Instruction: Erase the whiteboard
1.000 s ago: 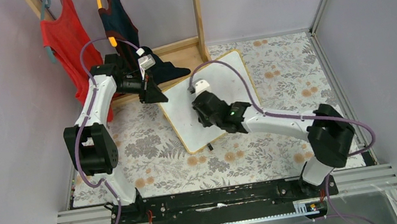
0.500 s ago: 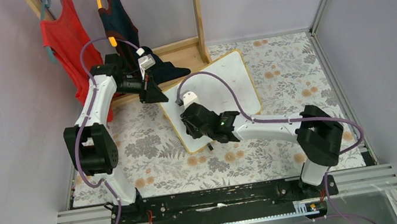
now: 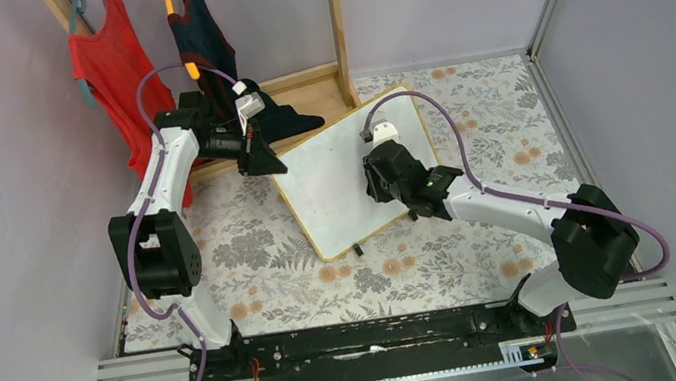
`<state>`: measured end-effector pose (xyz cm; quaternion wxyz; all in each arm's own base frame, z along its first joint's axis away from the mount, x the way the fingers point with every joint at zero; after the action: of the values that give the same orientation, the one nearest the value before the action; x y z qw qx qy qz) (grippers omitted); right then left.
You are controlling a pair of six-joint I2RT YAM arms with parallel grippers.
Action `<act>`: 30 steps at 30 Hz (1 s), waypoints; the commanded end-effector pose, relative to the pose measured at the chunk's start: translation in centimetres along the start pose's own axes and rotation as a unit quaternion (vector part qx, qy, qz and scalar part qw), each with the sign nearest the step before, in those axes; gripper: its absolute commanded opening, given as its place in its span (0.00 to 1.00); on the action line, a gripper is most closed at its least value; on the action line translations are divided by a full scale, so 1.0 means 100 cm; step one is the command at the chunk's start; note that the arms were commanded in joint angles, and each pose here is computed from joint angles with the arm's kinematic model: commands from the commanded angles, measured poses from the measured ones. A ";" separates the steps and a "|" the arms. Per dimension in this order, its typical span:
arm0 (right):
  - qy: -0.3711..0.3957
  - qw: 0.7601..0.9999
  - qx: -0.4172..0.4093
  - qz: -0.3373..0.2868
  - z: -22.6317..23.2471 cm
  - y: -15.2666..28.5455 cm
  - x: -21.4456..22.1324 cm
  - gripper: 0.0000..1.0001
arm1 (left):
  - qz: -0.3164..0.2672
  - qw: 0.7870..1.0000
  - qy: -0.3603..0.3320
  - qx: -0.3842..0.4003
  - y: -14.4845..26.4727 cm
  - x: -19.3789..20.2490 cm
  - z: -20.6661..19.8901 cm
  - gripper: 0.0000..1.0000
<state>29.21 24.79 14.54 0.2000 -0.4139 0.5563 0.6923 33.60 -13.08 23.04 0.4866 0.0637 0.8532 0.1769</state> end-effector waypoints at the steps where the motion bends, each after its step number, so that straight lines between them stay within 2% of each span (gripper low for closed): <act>1: -0.008 1.000 -0.024 -0.011 0.013 -0.001 -0.006 0.00 | 0.029 0.999 -0.026 -0.002 -0.011 0.013 0.002 0.00; 12: 0.049 0.989 -0.137 -0.009 0.148 -0.006 -0.003 0.00 | 0.033 0.999 -0.025 -0.003 -0.012 0.013 0.001 0.00; 16: 0.055 0.987 -0.152 -0.011 0.166 -0.008 -0.005 0.00 | 0.034 0.999 -0.026 -0.004 -0.012 0.014 0.001 0.00; 21: 0.071 0.993 -0.096 -0.002 0.134 -0.016 -0.005 0.00 | 0.036 0.999 -0.026 -0.006 -0.012 0.014 0.001 0.00; 30: 0.025 1.000 0.003 0.001 0.002 -0.010 -0.022 0.00 | 0.034 0.999 -0.026 -0.003 -0.013 0.014 0.002 0.00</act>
<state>26.45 32.77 14.23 0.1091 -0.4470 0.5047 0.7304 33.78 -13.20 22.94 0.4908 0.0623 0.8504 0.1792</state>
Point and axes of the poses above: each gripper's point midway between its finger pads, its own y axis back along the fingers, its own z axis along the line the jaws close on, x = y × z, the point moved 3 cm from there along y, back along the fingers, and after that the axes turned 3 degrees about y, right-handed, at the moved point
